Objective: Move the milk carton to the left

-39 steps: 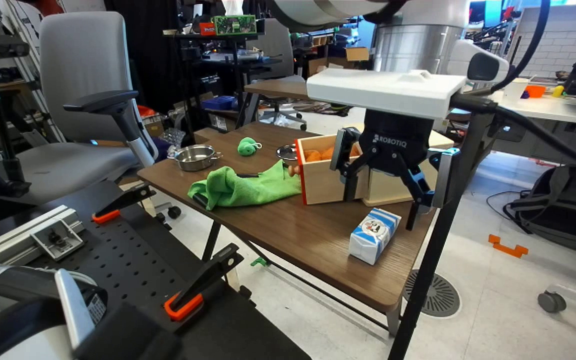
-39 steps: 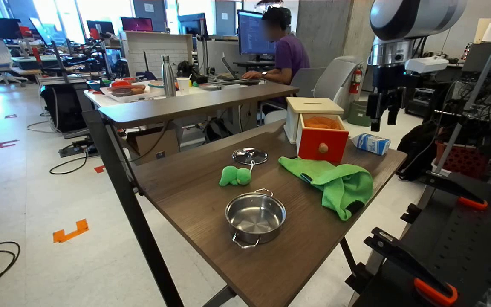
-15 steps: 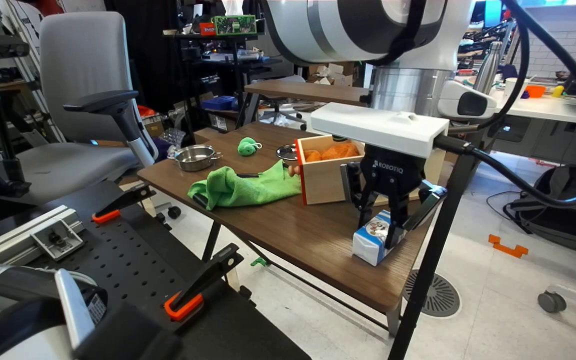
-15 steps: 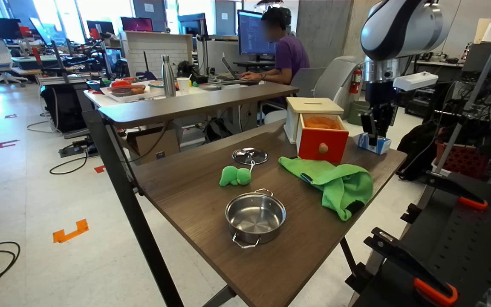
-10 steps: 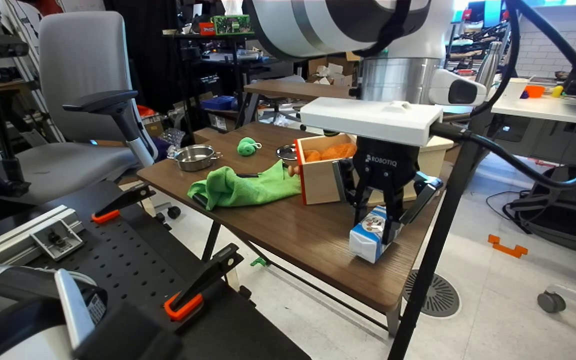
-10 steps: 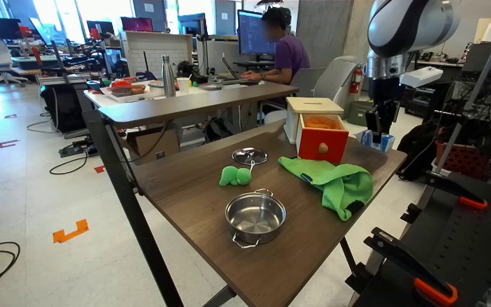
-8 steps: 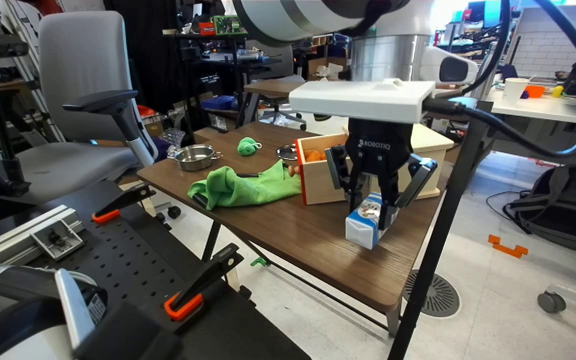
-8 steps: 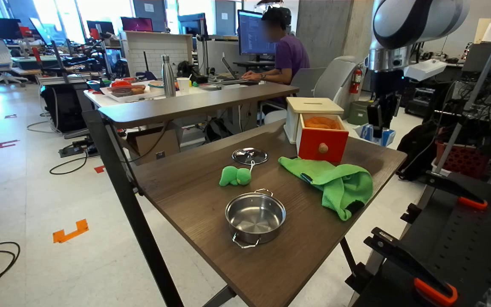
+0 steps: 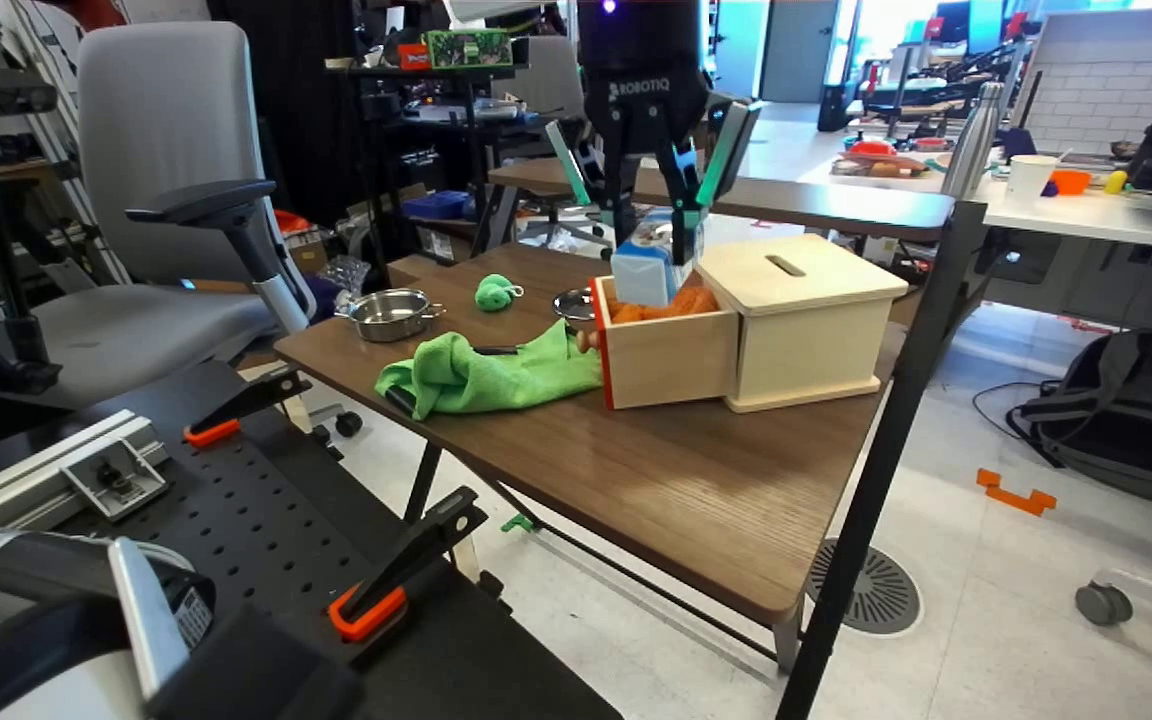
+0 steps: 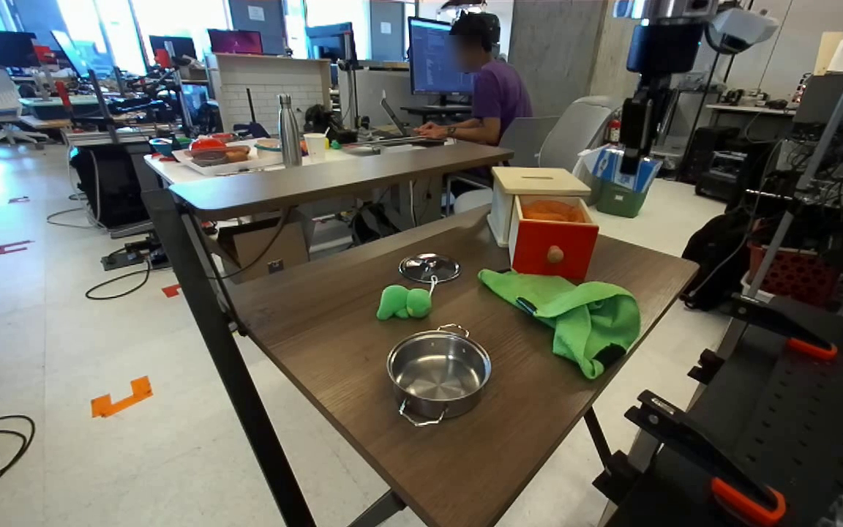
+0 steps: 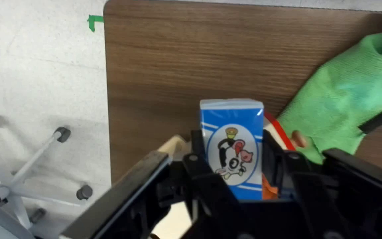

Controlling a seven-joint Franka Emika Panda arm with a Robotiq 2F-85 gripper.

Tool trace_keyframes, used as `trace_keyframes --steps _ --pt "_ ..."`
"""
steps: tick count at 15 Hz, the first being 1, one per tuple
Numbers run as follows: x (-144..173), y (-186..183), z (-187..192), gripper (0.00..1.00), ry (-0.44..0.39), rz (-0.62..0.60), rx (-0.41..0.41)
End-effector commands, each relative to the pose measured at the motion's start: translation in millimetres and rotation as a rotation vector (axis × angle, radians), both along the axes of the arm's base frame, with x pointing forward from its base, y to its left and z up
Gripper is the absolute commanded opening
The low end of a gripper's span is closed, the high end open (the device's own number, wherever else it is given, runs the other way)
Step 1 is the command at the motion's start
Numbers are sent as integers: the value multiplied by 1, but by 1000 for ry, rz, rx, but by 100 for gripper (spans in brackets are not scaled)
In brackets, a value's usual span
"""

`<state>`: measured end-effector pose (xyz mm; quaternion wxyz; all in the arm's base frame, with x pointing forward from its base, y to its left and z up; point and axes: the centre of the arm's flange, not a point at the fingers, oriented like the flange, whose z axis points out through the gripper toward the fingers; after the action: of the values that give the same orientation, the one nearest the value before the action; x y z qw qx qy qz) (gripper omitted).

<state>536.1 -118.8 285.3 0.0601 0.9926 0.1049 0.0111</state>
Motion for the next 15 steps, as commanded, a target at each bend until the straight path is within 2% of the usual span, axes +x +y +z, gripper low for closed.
trace_keyframes --steps 1,7,15 --pt "-2 52 33 17 -52 111 19" --pt "39 138 40 17 -74 242 34" --pt "108 217 21 17 -54 350 31"
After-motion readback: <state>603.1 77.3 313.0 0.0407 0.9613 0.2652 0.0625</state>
